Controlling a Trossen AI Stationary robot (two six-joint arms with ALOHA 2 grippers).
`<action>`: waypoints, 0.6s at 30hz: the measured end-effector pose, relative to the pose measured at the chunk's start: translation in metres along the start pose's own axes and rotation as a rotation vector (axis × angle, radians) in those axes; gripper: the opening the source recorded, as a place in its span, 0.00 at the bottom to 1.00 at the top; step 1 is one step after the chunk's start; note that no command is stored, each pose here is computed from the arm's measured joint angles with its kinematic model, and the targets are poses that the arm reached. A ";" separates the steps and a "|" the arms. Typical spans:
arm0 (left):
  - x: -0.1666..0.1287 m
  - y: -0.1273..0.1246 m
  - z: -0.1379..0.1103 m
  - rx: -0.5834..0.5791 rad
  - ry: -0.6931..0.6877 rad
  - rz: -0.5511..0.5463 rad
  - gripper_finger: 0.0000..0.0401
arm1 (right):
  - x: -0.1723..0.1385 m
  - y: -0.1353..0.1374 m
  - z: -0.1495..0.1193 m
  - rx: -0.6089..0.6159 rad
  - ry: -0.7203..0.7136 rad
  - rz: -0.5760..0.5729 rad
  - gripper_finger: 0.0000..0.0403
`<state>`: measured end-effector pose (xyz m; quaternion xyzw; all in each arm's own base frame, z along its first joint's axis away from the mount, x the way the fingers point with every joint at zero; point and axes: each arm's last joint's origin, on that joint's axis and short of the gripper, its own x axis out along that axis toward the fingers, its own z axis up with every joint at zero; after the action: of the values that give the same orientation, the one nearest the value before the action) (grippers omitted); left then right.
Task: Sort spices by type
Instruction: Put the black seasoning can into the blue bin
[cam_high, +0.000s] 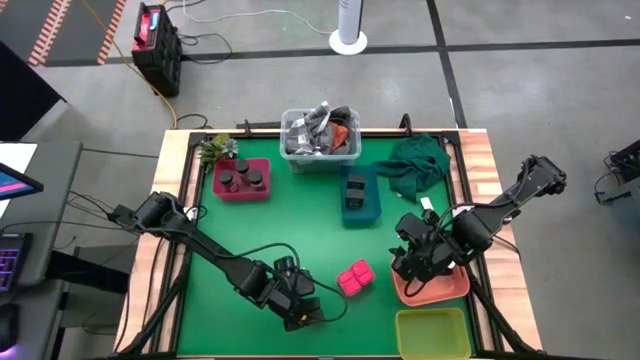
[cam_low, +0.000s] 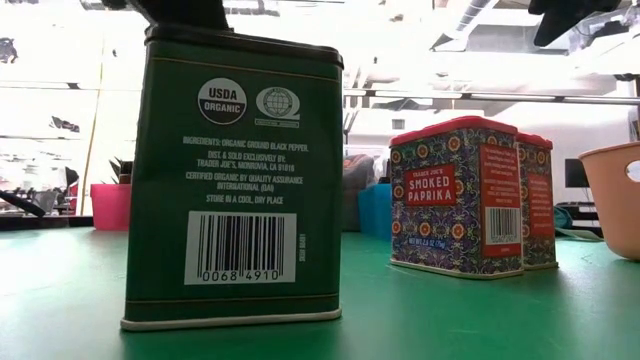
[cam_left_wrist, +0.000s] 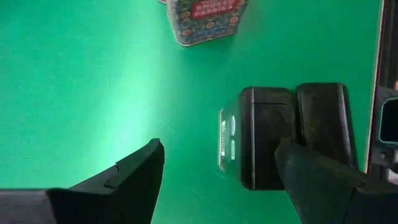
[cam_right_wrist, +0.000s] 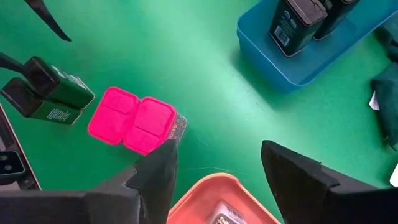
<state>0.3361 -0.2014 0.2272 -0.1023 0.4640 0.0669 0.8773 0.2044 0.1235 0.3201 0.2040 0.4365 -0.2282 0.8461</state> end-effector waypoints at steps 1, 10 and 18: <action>0.000 0.000 0.000 0.000 0.000 0.000 0.74 | 0.000 0.000 0.000 0.000 0.000 0.001 0.65; 0.002 0.009 0.000 0.015 0.005 0.071 0.74 | 0.000 0.000 0.000 -0.001 0.000 0.000 0.65; -0.001 0.019 0.008 0.018 0.021 0.138 0.74 | 0.000 0.000 0.000 -0.003 0.000 -0.001 0.65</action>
<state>0.3376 -0.1807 0.2300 -0.0627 0.4798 0.1220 0.8666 0.2043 0.1235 0.3200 0.2026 0.4371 -0.2278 0.8462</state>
